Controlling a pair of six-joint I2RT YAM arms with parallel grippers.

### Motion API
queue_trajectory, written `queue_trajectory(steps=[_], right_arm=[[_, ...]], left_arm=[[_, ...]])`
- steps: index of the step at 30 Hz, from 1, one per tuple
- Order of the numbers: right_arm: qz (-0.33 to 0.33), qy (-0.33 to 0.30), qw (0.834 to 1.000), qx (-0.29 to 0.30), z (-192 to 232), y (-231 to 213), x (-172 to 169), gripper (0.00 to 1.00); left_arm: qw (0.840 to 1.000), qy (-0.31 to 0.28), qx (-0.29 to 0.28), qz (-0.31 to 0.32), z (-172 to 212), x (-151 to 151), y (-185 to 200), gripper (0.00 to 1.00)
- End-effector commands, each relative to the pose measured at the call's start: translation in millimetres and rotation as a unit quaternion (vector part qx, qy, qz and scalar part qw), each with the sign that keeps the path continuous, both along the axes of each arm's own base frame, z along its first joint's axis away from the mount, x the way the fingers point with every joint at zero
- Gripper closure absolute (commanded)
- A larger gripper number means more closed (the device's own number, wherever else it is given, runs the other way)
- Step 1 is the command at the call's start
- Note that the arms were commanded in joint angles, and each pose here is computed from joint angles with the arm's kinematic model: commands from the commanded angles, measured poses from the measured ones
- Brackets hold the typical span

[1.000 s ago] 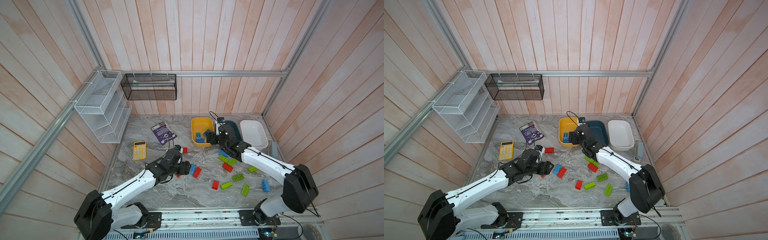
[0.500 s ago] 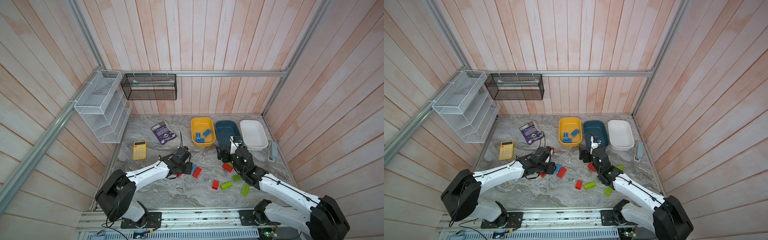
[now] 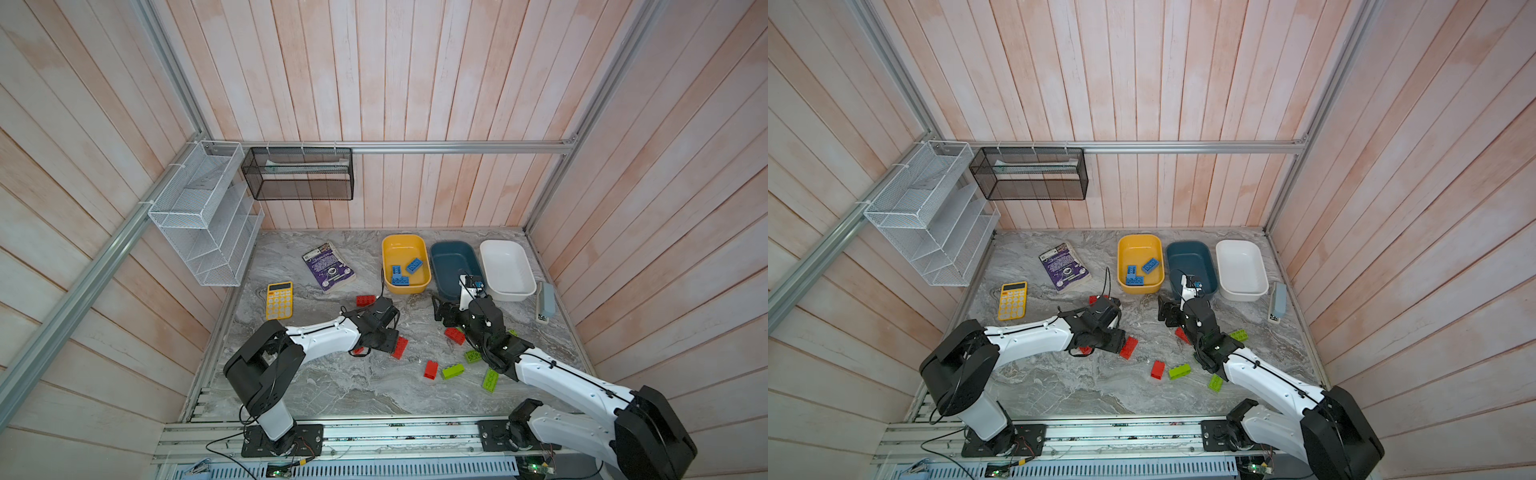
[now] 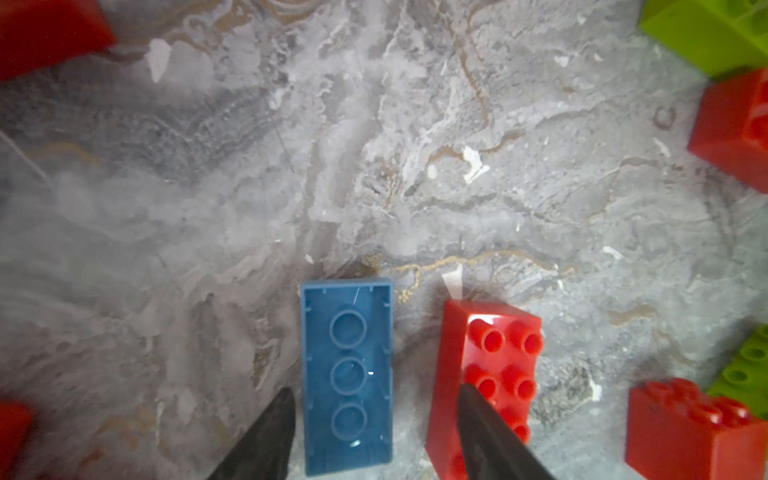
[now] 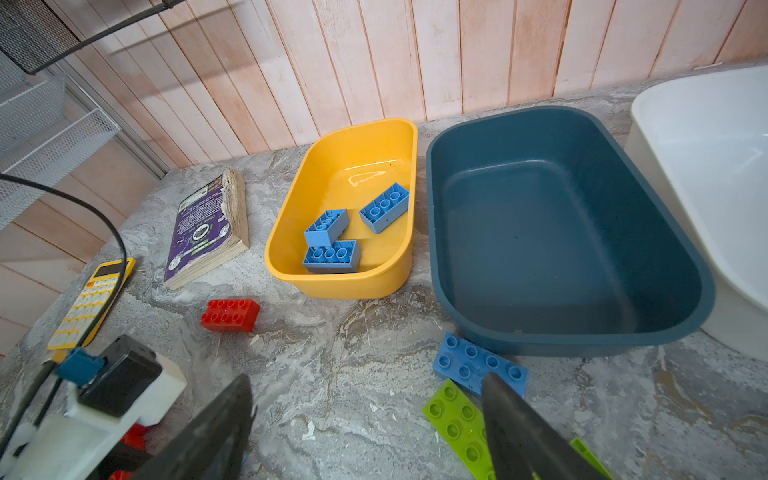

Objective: Sort the legos into containers by color

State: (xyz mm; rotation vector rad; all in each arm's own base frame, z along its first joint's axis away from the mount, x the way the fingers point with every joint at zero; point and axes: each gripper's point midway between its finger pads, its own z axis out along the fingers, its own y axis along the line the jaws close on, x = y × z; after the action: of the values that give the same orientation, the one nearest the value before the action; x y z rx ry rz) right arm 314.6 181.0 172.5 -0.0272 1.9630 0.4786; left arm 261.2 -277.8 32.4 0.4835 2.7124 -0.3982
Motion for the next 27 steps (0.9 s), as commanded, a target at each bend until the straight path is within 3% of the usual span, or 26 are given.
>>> queue_trajectory(steps=[1, 7, 14, 20, 27], right_arm=[[0.001, -0.001, 1.000, 0.004, -1, 2, -1, 0.14], [-0.001, -0.004, 1.000, 0.006, 1, 0, -2, 0.14], [-0.001, -0.006, 1.000, 0.010, 4, 0, -3, 0.14], [-0.002, -0.011, 1.000, 0.013, 7, -2, -5, 0.14], [-0.002, -0.012, 1.000, 0.016, 9, -3, -6, 0.14]], left_arm=[[1.000, -0.005, 0.021, 0.002, -6, 6, 0, 0.34], [0.999, -0.004, 0.045, 0.010, -14, 6, 8, 0.37], [0.997, -0.004, 0.074, 0.018, -18, 3, 21, 0.48], [0.996, -0.008, 0.090, 0.020, -19, 1, 25, 0.64], [0.996, -0.024, 0.086, 0.020, -3, 8, 19, 0.67]])
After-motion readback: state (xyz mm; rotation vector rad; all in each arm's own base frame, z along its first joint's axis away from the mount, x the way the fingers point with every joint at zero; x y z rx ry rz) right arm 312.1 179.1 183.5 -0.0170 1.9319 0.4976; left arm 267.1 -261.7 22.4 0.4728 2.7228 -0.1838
